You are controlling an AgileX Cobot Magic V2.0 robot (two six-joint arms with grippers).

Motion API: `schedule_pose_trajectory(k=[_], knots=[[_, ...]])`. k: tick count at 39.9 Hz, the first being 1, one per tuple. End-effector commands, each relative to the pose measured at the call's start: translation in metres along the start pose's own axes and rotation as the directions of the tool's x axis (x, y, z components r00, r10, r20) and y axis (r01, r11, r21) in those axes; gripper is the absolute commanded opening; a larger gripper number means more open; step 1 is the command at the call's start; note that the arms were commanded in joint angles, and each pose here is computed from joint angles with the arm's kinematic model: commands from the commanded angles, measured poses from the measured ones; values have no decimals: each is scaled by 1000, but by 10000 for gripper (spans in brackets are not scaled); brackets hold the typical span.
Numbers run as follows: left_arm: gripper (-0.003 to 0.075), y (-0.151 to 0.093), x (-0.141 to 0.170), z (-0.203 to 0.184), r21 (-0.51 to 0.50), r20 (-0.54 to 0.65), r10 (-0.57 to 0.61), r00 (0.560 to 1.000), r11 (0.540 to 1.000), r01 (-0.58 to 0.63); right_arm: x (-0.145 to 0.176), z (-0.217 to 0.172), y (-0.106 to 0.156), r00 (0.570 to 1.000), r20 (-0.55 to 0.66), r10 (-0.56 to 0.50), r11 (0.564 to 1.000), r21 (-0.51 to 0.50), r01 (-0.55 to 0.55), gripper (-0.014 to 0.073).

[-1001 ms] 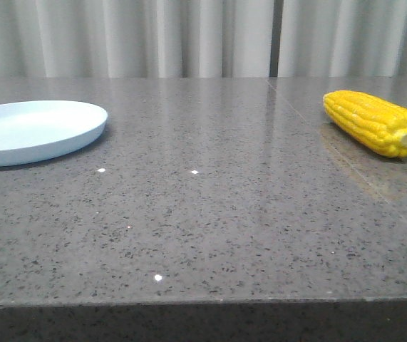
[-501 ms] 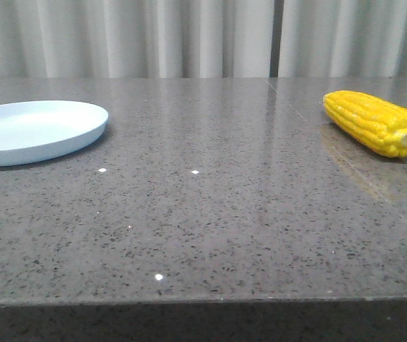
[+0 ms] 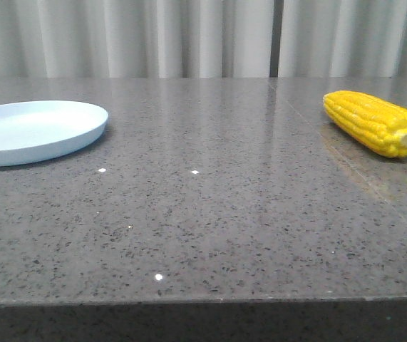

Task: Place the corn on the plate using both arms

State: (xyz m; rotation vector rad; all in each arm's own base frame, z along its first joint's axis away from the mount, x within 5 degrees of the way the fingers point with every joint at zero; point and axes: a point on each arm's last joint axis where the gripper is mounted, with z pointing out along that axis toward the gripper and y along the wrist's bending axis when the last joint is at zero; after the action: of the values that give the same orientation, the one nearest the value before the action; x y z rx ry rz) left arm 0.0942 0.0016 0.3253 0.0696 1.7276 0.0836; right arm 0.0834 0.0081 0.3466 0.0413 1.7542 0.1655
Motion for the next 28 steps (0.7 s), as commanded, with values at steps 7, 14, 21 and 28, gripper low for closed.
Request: schedule_pose_trajectory(k=[7, 14, 21, 28], knots=[[654, 3, -23, -2, -21, 148, -3, 989, 1000, 6, -17, -2, 1, 996, 93, -8, 1000, 7, 8, 580], [631, 4, -26, -3, -28, 188, -4, 982, 1000, 9, -17, -2, 1, 996, 93, -8, 1000, 7, 8, 581], [598, 3, -27, 3, -19, 167, -27, 986, 999, 30, -17, -2, 1, 996, 93, -8, 1000, 7, 8, 581], [549, 4, -34, 39, 4, -12, -29, 1000, 1000, 29, -17, -2, 1, 996, 92, -8, 1000, 7, 8, 581]])
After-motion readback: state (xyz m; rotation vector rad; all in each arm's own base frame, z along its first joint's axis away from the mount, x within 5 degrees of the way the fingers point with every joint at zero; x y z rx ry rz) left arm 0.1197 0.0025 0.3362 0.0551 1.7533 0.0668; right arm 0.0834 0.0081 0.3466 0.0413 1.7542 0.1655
